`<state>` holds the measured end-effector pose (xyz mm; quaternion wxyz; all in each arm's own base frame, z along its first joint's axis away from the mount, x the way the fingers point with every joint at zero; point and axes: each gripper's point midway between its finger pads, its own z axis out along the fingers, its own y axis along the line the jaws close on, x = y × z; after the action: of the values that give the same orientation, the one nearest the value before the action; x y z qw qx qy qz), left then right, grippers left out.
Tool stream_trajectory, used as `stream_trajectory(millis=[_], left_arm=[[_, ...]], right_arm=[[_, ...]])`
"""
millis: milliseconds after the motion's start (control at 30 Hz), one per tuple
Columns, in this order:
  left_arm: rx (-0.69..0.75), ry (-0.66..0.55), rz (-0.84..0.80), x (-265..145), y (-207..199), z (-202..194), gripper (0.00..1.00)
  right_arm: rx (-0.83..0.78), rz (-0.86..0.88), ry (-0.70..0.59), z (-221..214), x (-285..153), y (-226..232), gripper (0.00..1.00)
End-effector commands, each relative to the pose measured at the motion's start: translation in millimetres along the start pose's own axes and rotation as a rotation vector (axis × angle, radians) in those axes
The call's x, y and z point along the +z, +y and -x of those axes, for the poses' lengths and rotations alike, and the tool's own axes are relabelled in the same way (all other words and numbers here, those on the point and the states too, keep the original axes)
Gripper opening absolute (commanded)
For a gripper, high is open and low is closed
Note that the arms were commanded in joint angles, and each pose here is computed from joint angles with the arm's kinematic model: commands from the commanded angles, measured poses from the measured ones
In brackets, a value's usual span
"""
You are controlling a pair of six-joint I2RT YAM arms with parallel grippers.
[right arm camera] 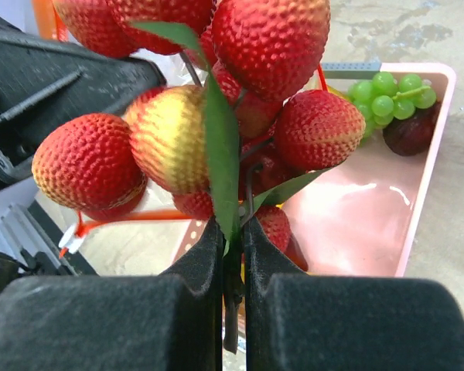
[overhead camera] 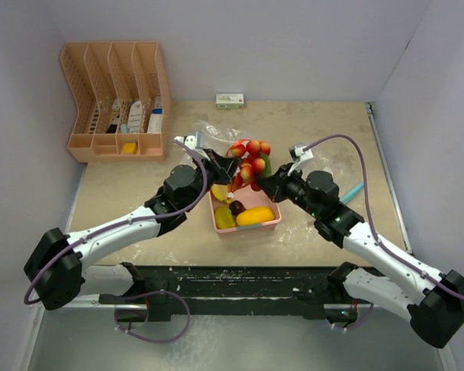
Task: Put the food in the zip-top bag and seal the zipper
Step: Place the fake fruit in the zipper food storage bag.
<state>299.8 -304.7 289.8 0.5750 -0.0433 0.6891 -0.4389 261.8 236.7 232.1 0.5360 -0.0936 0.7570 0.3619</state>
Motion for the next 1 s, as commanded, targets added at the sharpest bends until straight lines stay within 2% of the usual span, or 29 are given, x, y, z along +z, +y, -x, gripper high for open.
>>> stream_trajectory(millis=[0, 300, 433, 633, 833, 900, 967], left_arm=[[0.024, 0.023, -0.130, 10.0, -29.0, -1.4, 0.00], [0.144, 0.132, -0.163, 19.1, -37.0, -17.5, 0.00], [0.192, 0.210, -0.155, 23.8, -33.1, -40.7, 0.00], [0.261, 0.314, -0.102, 31.2, -13.4, -80.0, 0.00], [0.248, 0.273, -0.137, 20.2, -15.5, -74.7, 0.00], [0.225, 0.240, -0.138, 14.3, -13.6, -69.7, 0.00], [0.172, 0.222, -0.148, 7.8, -12.2, -71.3, 0.00]], right_arm=[[-0.076, -0.008, -0.046, 34.8, 6.8, 9.0, 0.00], [-0.138, -0.166, 0.092, 25.9, 24.6, -17.4, 0.00], [-0.133, -0.142, 0.114, 38.7, 31.1, -5.1, 0.00], [-0.086, -0.014, 0.032, 84.0, 23.4, 36.9, 0.00], [-0.018, 0.039, 0.051, 74.9, 16.0, 47.1, 0.00], [-0.005, -0.031, 0.055, 65.3, 17.1, 30.6, 0.00], [-0.024, -0.171, 0.063, 57.0, 19.0, 1.9, 0.00]])
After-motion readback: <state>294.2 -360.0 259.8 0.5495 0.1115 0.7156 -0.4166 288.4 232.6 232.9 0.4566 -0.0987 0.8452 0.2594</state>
